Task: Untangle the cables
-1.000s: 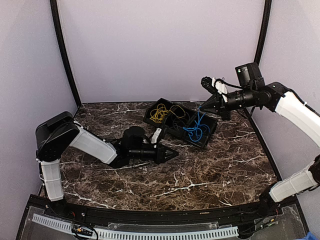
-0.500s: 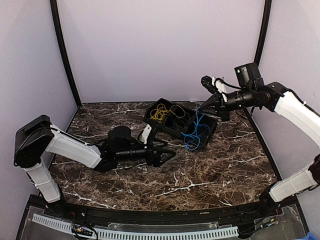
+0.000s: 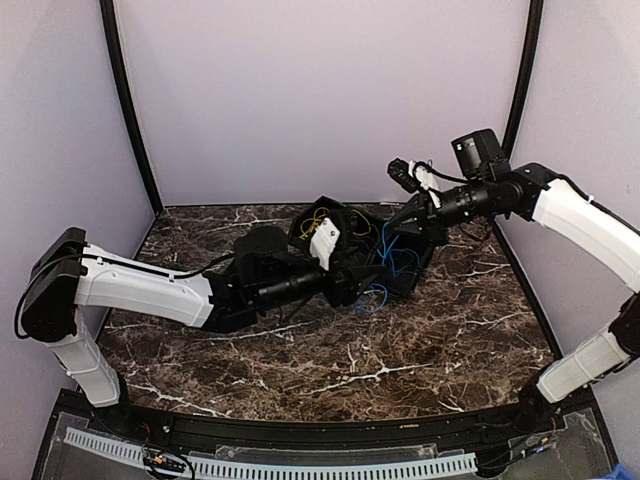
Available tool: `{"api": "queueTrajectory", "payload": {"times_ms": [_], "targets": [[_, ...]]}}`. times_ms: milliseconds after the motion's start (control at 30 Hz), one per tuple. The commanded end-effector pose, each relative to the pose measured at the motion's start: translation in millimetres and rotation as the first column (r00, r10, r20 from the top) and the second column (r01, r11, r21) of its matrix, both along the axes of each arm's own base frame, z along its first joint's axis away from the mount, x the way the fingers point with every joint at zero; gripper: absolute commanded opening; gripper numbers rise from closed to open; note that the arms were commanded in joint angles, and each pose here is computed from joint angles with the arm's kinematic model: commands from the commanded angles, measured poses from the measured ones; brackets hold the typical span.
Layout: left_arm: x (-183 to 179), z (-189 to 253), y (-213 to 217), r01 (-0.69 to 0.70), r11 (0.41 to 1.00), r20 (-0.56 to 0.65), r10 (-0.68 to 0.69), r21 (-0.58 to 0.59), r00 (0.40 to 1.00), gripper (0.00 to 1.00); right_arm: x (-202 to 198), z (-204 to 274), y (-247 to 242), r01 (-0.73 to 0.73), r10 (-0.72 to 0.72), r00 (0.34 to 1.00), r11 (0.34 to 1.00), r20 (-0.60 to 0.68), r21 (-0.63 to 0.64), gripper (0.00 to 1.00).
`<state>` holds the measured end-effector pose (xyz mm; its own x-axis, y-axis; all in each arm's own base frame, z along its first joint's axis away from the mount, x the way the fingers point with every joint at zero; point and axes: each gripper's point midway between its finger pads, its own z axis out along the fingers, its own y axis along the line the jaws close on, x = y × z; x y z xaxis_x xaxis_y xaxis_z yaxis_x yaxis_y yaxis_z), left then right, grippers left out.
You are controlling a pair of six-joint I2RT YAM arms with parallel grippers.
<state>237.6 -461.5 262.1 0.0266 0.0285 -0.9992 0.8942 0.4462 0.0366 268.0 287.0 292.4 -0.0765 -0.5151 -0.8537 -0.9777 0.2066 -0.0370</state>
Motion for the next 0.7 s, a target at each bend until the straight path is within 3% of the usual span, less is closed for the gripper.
{"api": "queueTrajectory", "payload": {"times_ms": [0,100,233,667], "targets": [[9.3,-17.5,-16.5,-0.017,0.981,0.018,0.013,0.195,1.000,0.62,-1.7,23.3,4.5,-0.011,0.010,0.999,0.999,0.041,0.033,0.00],[10.3,-23.8,-24.0,0.000,0.976,0.009,-0.002,0.220,1.000,0.51,-4.4,25.2,4.9,-0.016,0.014,0.999,0.999,0.040,0.036,0.00],[2.1,-26.3,-36.2,0.072,0.975,-0.001,-0.073,0.208,0.997,0.46,-6.4,26.7,5.2,-0.019,0.018,0.999,0.999,0.038,0.039,0.00],[8.8,-58.7,-53.8,0.083,0.983,0.012,-0.086,0.163,0.996,0.11,-24.8,53.5,6.6,-0.075,0.073,0.997,0.993,0.033,0.086,0.00]]}}
